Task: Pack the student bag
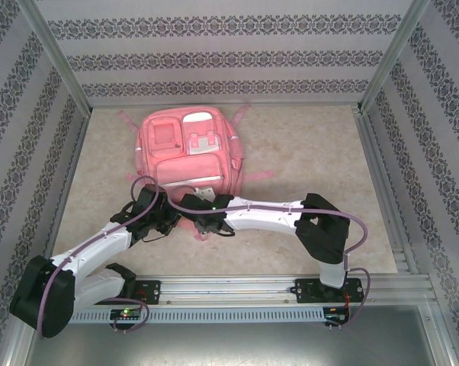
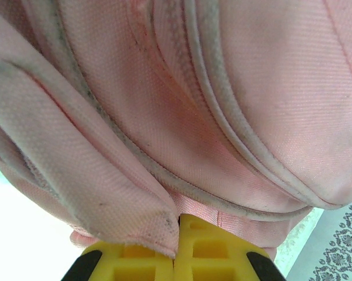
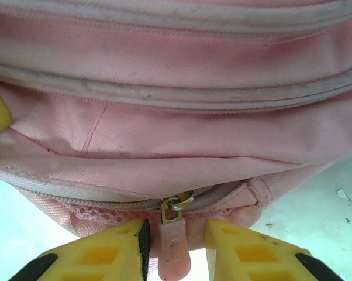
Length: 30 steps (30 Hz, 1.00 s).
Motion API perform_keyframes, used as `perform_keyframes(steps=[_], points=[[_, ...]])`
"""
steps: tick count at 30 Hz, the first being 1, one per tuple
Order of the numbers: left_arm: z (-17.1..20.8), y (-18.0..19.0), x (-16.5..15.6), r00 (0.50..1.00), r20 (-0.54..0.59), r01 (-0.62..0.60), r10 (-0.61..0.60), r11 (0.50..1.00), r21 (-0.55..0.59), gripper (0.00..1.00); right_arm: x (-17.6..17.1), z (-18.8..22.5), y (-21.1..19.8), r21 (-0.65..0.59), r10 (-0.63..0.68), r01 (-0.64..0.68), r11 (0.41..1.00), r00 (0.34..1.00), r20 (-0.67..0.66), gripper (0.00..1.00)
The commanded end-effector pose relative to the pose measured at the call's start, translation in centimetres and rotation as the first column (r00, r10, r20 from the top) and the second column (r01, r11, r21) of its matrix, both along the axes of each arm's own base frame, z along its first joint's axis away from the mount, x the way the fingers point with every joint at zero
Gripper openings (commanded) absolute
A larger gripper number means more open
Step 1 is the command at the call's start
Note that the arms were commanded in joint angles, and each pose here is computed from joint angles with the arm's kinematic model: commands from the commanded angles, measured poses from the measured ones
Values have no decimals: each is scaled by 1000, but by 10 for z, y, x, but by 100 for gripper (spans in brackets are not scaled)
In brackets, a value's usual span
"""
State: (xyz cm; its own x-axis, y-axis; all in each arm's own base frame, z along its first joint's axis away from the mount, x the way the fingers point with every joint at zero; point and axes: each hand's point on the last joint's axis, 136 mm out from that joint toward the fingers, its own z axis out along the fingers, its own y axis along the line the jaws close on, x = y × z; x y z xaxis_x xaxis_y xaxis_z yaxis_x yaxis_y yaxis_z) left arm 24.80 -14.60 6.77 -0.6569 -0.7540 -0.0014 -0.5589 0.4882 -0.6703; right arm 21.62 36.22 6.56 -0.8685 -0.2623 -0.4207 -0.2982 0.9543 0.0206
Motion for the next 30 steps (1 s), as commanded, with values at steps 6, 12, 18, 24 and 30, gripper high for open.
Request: perform_keyframes(steps=[6, 12, 18, 24, 30], points=[[16, -7, 8, 998, 64, 12, -10, 1000, -27, 0, -7, -24, -7, -203, 106, -106, 973, 994, -10, 30], [15, -7, 8, 998, 61, 12, -10, 1000, -26, 0, 0, -28, -6, -262, 142, -140, 955, 990, -8, 19], [14, -6, 7, 998, 61, 13, -12, 1000, -18, 0, 4, -12, -6, -206, 139, -133, 969, 990, 14, 2], [15, -6, 8, 998, 66, 18, -18, 1000, -12, 0, 4, -2, -4, -57, 146, -146, 988, 989, -3, 0], [14, 1, 6, 998, 60, -1, 0, 1000, 4, 0, 4, -6, -4, 52, 216, -216, 975, 976, -7, 0]])
